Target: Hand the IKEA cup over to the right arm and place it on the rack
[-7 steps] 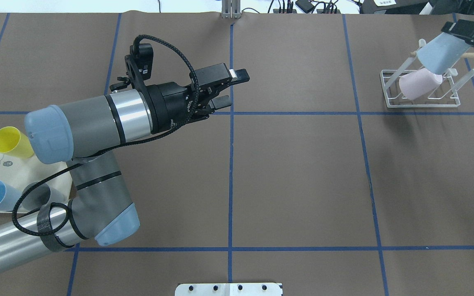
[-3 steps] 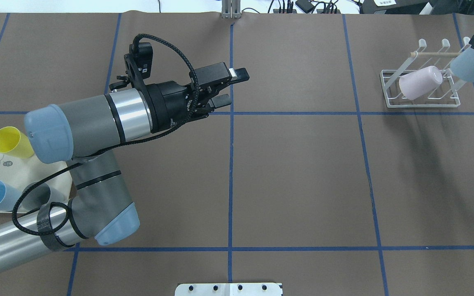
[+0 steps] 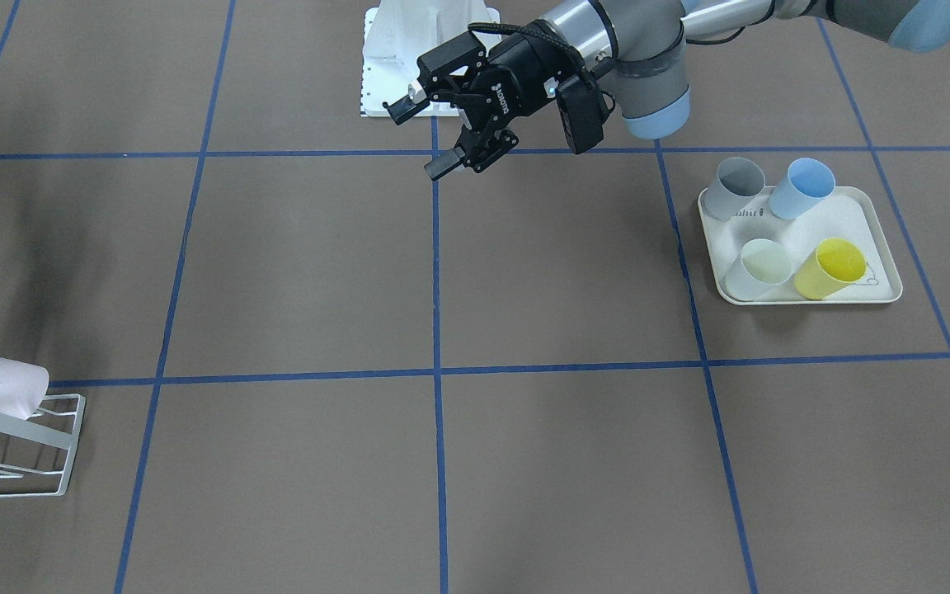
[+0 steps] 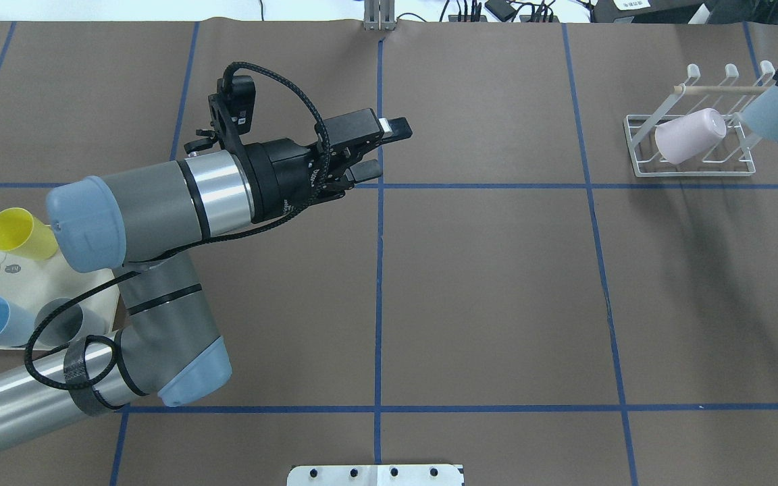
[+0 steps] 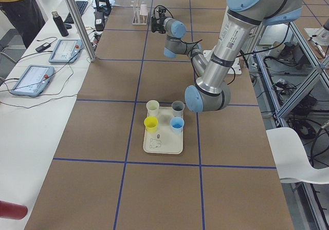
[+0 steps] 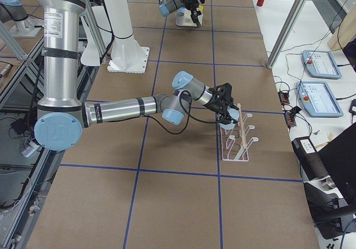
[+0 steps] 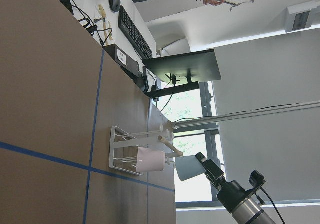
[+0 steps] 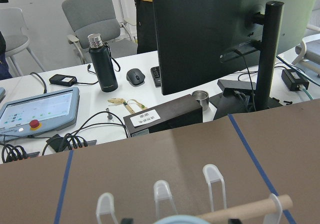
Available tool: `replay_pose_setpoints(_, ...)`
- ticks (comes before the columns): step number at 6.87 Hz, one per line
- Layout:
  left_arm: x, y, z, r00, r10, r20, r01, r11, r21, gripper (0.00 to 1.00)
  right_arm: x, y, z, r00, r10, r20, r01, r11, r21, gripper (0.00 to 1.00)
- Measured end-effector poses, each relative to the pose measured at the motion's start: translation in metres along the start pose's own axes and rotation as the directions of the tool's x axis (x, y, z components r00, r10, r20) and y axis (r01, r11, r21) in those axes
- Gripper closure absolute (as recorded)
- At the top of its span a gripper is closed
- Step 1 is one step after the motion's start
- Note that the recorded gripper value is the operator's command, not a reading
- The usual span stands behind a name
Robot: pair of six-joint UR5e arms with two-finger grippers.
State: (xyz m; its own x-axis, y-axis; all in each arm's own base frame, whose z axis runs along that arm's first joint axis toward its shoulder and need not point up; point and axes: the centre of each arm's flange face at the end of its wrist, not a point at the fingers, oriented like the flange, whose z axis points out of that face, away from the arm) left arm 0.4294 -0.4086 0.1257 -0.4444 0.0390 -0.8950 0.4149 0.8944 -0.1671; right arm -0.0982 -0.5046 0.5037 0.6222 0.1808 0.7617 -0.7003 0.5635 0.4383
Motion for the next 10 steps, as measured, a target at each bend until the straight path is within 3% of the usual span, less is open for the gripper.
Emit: replay_pose_setpoints(10, 0.0, 0.002, 0.003, 1.0, -0.002, 0.001, 0.002, 1.0, 0.0, 0.0, -0.001, 0.01, 0.031, 1.0, -0.005, -0.021, 0.004, 1.0, -0.029, 1.0)
